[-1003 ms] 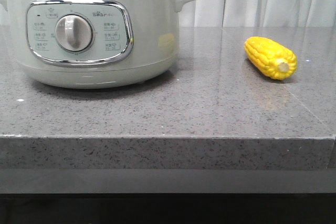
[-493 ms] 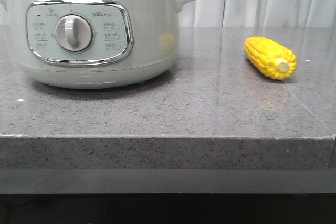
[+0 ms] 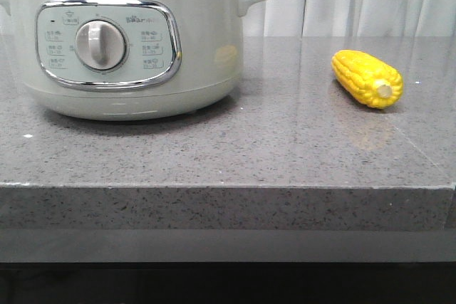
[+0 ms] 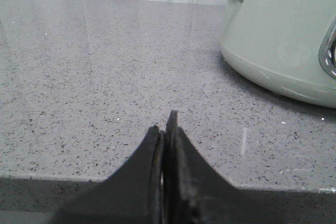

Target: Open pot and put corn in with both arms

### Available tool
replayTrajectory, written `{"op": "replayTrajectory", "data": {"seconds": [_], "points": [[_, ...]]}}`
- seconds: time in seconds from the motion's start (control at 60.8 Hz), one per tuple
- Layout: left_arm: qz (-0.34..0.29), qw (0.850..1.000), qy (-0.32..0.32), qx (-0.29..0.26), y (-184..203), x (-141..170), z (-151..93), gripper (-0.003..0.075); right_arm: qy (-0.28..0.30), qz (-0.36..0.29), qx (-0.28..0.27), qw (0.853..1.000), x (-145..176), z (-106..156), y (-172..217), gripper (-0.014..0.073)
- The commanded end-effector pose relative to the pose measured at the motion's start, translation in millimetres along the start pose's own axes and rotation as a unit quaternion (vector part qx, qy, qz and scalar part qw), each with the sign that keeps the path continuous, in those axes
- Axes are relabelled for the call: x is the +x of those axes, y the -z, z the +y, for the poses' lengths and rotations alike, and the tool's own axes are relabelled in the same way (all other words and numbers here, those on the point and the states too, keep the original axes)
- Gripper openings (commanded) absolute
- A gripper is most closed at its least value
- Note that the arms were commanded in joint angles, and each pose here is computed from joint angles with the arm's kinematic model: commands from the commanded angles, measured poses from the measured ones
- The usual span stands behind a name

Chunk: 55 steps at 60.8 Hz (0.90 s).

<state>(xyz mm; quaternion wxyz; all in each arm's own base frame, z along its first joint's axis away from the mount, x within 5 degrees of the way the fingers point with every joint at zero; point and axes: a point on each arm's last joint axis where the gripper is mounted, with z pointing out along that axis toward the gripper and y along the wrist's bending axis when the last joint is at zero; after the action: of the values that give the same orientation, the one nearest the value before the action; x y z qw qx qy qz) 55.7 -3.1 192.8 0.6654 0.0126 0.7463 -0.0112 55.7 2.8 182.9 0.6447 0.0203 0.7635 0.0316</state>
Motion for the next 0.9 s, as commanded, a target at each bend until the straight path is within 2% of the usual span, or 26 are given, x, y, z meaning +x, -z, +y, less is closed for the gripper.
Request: {"op": "replayTrajectory", "data": {"seconds": [0.0, 0.608, 0.707, 0.888], "points": [[-0.055, 0.998, 0.008, -0.007, 2, -9, 1, -0.0018, 0.005, -0.049, 0.006, 0.999, -8, -1, 2, -0.0068], [-0.072, 0.997, 0.008, -0.010, 3, -12, 2, -0.0018, 0.005, -0.051, 0.007, 0.999, -9, -1, 2, -0.0068], [-0.106, 0.994, 0.008, -0.016, 4, -20, 3, -0.0018, 0.005, -0.062, 0.008, 0.998, -11, -1, 2, -0.0068], [-0.128, 0.992, 0.005, -0.012, 13, -49, 2, -0.0019, -0.013, -0.100, 0.006, 0.995, -24, -1, 6, -0.0068]]}}
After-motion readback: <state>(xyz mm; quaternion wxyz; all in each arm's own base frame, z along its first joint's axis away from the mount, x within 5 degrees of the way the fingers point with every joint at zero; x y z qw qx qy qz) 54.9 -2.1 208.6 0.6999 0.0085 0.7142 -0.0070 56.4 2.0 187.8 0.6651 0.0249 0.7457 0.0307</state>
